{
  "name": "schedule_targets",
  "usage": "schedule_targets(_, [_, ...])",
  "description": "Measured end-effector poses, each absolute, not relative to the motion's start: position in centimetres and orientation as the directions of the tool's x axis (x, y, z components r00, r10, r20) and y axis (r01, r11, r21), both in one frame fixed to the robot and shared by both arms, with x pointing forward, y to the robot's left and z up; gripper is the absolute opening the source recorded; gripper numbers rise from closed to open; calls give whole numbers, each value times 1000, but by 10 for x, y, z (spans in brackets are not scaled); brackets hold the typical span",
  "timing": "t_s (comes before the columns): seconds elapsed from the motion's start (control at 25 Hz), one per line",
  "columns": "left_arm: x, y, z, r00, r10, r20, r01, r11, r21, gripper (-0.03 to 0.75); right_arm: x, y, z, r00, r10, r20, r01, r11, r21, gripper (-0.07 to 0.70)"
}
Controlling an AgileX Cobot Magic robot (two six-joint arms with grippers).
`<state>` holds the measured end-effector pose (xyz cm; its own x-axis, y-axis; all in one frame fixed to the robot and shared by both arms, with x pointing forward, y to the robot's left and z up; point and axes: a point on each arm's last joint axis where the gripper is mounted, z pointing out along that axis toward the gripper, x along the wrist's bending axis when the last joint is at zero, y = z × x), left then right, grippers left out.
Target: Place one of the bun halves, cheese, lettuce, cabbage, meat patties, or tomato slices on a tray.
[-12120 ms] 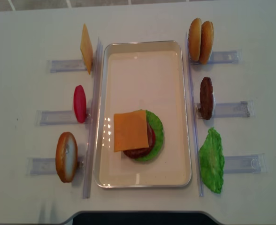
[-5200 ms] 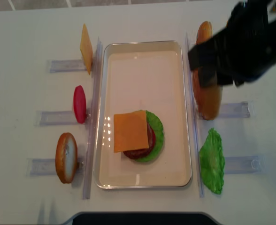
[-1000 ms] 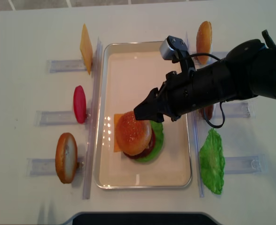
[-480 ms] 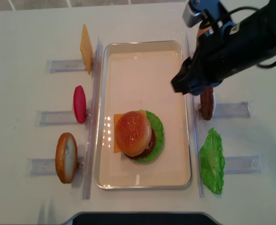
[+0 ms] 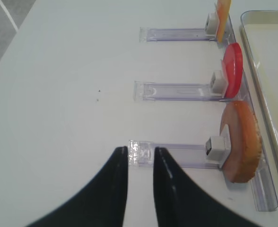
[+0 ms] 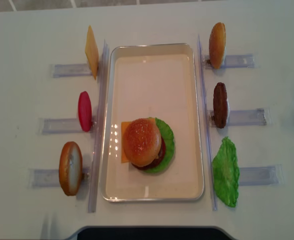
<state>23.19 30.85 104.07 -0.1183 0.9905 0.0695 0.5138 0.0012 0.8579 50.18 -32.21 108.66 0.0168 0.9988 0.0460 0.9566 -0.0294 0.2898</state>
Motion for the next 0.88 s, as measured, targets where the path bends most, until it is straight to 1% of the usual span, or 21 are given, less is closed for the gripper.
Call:
schedule_targets(0.04, [232,308,1041,-118,991,70,514,1,858,141,501,-328,1087,44,998,45,956,-55,288,372])
schedule_targets(0.12, [232,308,1041,-118,991,70,514,1,858,141,501,-332,1087,67,997,45,955,-77,288,361])
schedule_targets(0.32, [232,309,1041,-119,990,70,514,1,858,141,500,-331,1088,70,996,61,953,-85,292,352])
schedule_targets(0.4, [232,309,1041,-119,990,70,514,1,858,141,498,-330,1091,70,995,65,948,-87,305,350])
schedule_targets(0.56, [232,309,1041,-120,990,73,514,-1,858,141,484,-327,1109,66,996,64,924,-85,372,348])
schedule_targets(0.72, [232,309,1041,-121,990,74,514,-1,858,141,458,-323,1131,58,997,57,879,-78,470,348])
schedule_targets(0.88, [232,309,1041,-121,990,74,514,-1,858,141,416,-308,1142,7,999,46,821,-32,570,348])
